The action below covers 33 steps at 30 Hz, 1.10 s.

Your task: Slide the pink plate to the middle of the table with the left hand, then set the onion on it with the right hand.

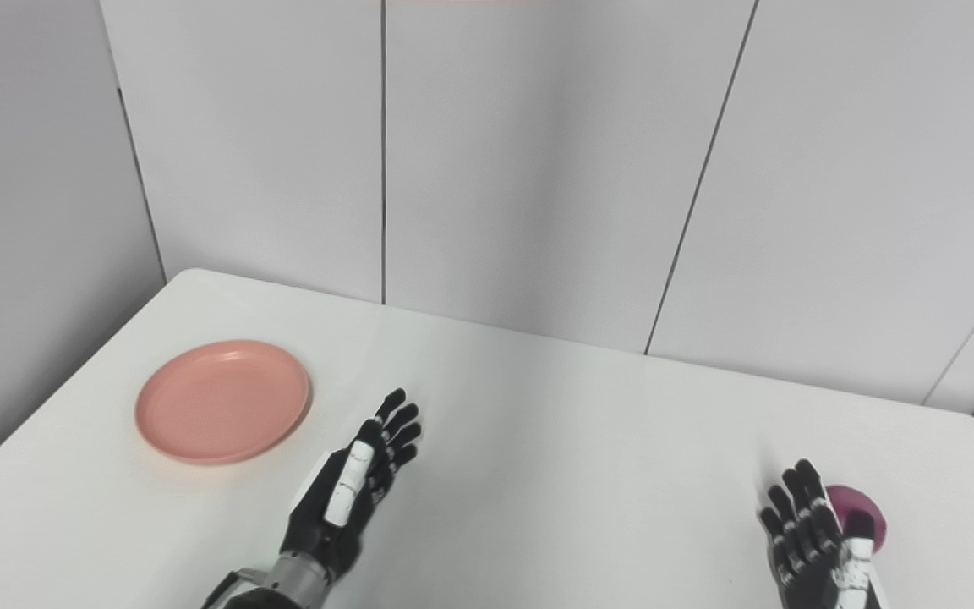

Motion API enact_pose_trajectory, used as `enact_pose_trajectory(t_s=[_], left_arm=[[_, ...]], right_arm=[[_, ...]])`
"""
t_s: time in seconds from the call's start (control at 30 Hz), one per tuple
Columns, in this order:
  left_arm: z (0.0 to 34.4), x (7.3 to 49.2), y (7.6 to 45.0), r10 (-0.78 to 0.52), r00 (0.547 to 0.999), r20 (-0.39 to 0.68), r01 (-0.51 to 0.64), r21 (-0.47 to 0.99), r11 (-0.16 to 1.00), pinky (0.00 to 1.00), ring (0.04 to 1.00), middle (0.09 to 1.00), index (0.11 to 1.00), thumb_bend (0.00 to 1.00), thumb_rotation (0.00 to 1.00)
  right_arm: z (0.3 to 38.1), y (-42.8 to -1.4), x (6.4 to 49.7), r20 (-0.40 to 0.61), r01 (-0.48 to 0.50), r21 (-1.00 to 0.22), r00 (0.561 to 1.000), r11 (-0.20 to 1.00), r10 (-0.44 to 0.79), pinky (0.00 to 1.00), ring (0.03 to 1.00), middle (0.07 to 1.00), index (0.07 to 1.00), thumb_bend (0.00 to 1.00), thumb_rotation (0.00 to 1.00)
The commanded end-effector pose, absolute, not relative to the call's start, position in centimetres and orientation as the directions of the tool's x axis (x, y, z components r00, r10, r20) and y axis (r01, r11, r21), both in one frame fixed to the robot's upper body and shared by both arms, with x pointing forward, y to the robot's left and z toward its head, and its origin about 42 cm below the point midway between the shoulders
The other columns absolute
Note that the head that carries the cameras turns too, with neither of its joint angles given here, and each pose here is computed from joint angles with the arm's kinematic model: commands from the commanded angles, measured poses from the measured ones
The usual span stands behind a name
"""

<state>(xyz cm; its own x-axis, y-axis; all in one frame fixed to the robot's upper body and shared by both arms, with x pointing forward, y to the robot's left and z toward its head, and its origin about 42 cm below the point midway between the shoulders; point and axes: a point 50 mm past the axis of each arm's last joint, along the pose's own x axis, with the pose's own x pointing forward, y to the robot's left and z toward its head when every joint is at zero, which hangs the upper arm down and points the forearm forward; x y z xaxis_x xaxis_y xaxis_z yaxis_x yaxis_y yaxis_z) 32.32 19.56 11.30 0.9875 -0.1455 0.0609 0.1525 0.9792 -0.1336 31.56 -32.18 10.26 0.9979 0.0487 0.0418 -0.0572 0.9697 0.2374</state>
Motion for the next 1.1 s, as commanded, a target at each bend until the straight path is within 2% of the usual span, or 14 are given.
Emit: enact_pose_trajectory(t_s=[0.0,0.27,0.47,0.57,0.63,0.77,1.07], left_arm=[[16.6,35.5,19.8,-0.173,0.955,0.239,0.199,-0.089,0.976,0.92,0.896,0.912,0.899,0.95,0.89],[21.9,40.3,23.6,-0.185,0.910,0.372,0.213,-0.036,0.976,0.81,0.820,0.845,0.831,0.97,0.88],[26.4,42.7,25.9,-0.155,0.882,0.444,0.168,0.010,0.986,0.74,0.793,0.805,0.830,1.00,0.88],[28.1,43.6,27.2,-0.148,0.871,0.469,0.155,0.023,0.988,0.75,0.801,0.811,0.846,1.00,0.88],[29.2,44.3,28.3,-0.132,0.867,0.481,0.136,0.026,0.990,0.72,0.794,0.818,0.832,1.00,0.86],[30.3,45.9,31.0,-0.084,0.872,0.482,0.082,0.026,0.996,0.67,0.790,0.815,0.821,1.00,0.84],[30.5,48.5,37.3,0.042,0.900,0.433,-0.062,0.032,0.998,0.72,0.815,0.840,0.832,0.99,0.83]], right_arm=[[3.3,-31.7,27.1,-0.145,0.032,0.302,0.989,0.953,0.013,1.00,1.000,1.000,1.000,0.76,1.00],[3.4,-31.2,27.1,-0.143,0.038,0.303,0.990,0.952,0.006,1.00,1.000,1.000,0.999,0.79,1.00],[3.5,-31.0,27.1,-0.145,0.041,0.305,0.989,0.951,0.004,1.00,1.000,1.000,0.996,0.80,1.00],[3.5,-31.0,27.1,-0.145,0.042,0.309,0.989,0.950,0.004,1.00,1.000,1.000,0.996,0.81,1.00],[3.5,-31.1,27.1,-0.143,0.040,0.313,0.990,0.949,0.006,1.00,1.000,1.000,0.995,0.82,1.00],[3.5,-31.2,27.1,-0.141,0.035,0.312,0.990,0.950,0.010,1.00,0.998,0.997,0.987,0.83,1.00],[3.5,-31.4,27.1,-0.150,0.040,0.306,0.989,0.951,0.007,1.00,0.993,0.986,0.982,0.83,1.00]])
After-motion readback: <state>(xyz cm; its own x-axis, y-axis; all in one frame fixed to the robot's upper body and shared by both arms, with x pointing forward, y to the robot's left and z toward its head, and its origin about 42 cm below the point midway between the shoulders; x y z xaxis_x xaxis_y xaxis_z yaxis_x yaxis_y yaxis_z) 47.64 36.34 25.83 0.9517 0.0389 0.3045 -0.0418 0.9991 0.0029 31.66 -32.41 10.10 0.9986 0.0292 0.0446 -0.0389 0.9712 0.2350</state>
